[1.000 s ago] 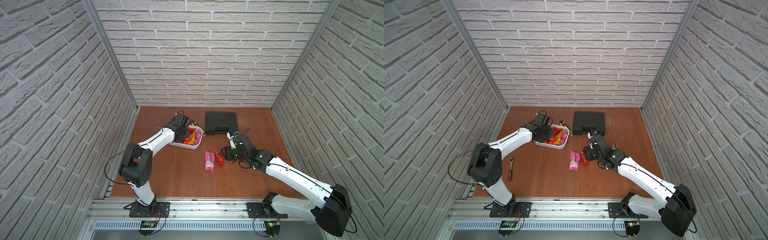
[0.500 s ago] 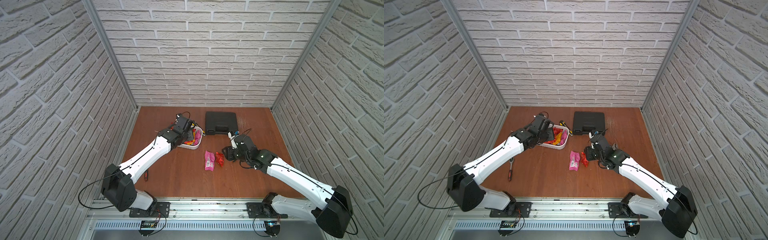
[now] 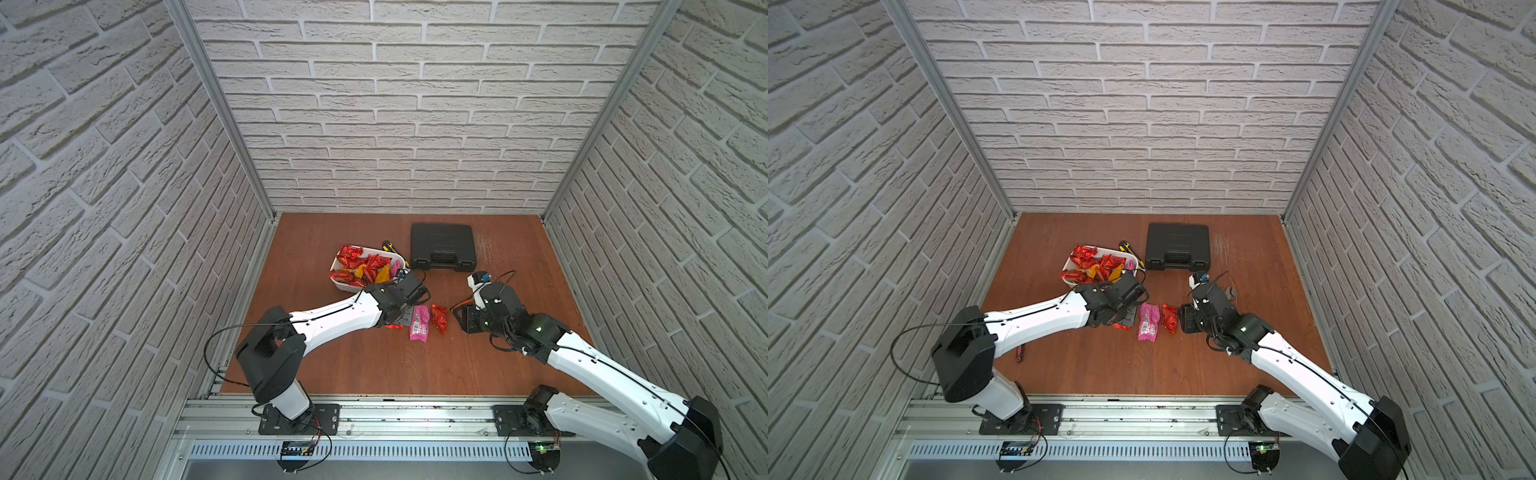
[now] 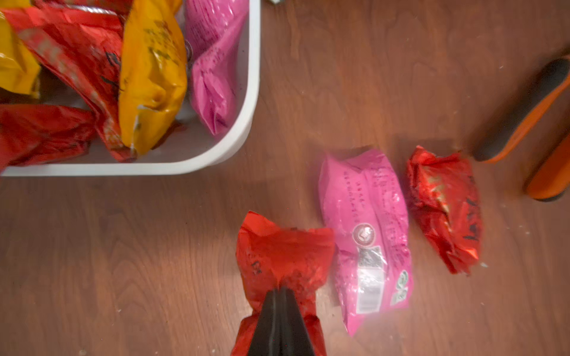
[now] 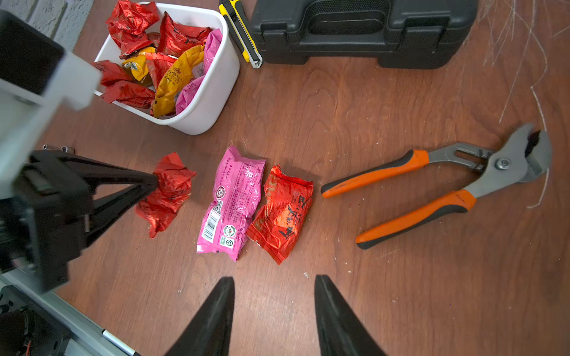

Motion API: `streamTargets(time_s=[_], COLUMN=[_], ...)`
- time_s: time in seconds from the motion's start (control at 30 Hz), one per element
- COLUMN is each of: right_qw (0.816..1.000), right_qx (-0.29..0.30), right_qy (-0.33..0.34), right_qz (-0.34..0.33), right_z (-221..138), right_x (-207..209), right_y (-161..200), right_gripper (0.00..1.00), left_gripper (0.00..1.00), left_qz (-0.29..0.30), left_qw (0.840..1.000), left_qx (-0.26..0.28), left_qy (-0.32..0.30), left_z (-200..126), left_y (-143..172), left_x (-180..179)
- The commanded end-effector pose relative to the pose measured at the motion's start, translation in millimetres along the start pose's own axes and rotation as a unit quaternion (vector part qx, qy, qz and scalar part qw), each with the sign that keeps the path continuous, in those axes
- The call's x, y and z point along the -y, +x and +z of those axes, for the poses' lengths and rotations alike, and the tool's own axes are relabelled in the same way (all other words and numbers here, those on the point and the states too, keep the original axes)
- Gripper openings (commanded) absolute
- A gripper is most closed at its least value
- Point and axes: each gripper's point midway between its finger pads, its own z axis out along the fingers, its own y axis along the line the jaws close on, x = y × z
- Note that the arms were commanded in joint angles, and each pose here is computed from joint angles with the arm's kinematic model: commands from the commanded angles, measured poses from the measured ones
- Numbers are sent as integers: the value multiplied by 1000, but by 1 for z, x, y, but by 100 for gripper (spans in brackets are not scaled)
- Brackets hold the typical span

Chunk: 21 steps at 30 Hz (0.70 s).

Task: Take the tea bags out of the storage box
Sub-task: Place the tea bag at the center of the board.

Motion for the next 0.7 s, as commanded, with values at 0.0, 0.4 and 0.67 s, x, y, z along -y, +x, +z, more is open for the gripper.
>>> streamTargets(time_s=[0.0,0.4,0.67], right_qw=[1000,999,987], right_qx=[9,37,30], right_qy=[8,-10,-113], right_qz=[7,-17,-111], right_z=[-8,-23,-10], right_x=[6,1,-61], right_y=[-2,-11,-46], right_gripper=[47,48,48], left_gripper=[0,46,49], left_qz=[-12,-55,-194], left_qw=[1000,993,965], left_qx=[12,100,173], left_qy=[7,0,12], left_z=[13,-32,-88], left_y=[-10,-36,-64], left_x=[6,-1,-64])
